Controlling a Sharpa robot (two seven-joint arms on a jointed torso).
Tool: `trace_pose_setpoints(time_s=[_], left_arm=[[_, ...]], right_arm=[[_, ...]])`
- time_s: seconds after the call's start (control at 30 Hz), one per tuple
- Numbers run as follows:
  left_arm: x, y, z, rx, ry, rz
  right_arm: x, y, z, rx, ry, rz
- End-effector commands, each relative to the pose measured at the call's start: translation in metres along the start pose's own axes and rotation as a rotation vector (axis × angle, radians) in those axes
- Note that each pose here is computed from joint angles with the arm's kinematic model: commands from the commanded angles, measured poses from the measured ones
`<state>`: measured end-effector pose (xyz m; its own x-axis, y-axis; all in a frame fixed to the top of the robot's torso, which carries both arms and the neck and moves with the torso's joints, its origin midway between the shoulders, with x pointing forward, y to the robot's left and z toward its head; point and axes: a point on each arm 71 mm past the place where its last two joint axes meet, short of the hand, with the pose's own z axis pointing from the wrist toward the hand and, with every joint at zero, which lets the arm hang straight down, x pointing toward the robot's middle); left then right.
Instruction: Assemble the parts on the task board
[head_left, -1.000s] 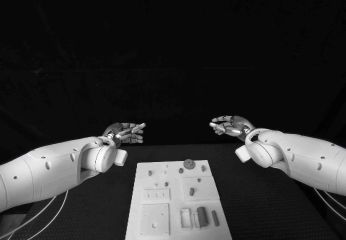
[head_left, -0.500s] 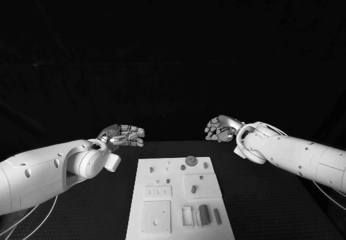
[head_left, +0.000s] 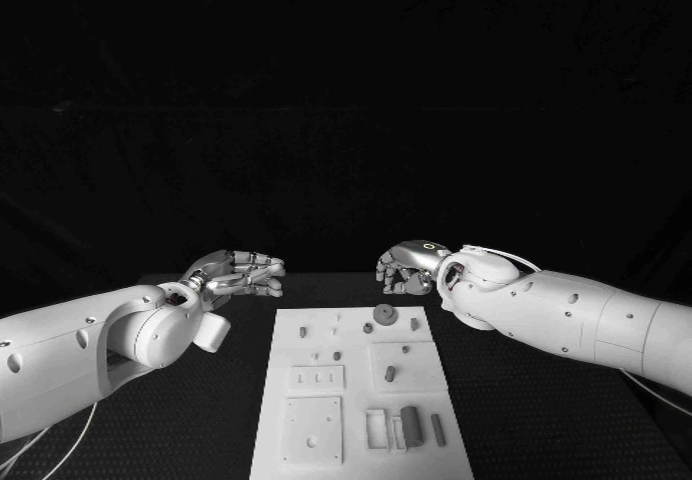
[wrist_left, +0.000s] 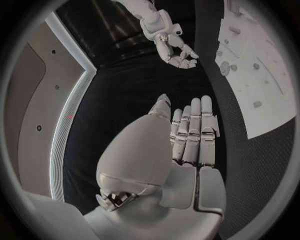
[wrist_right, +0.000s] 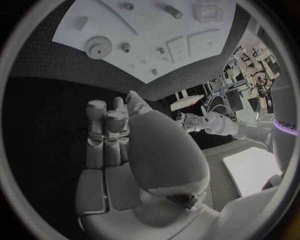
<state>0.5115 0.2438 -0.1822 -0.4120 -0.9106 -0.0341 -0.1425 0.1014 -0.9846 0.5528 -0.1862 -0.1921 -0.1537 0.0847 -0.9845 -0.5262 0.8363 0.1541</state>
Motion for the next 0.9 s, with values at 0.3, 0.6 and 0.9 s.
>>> trace_pose_setpoints(time_s=[0.3,0.6,0.9], left_arm=[[0.0046,-0.0076,-0.0034,0.03,0.03,-0.002],[0.001,-0.0101,-0.0053,0.032,0.02,0.0],[0.0005,-0.0127,-0.0058,0.035,0.017,0.001]], right_arm=[[0.015,0.012,0.012,0.014,0.118,-0.153],[0.025,0.012,0.011,0.015,0.176,-0.17],[0.03,0.014,0.011,0.011,0.207,-0.191]])
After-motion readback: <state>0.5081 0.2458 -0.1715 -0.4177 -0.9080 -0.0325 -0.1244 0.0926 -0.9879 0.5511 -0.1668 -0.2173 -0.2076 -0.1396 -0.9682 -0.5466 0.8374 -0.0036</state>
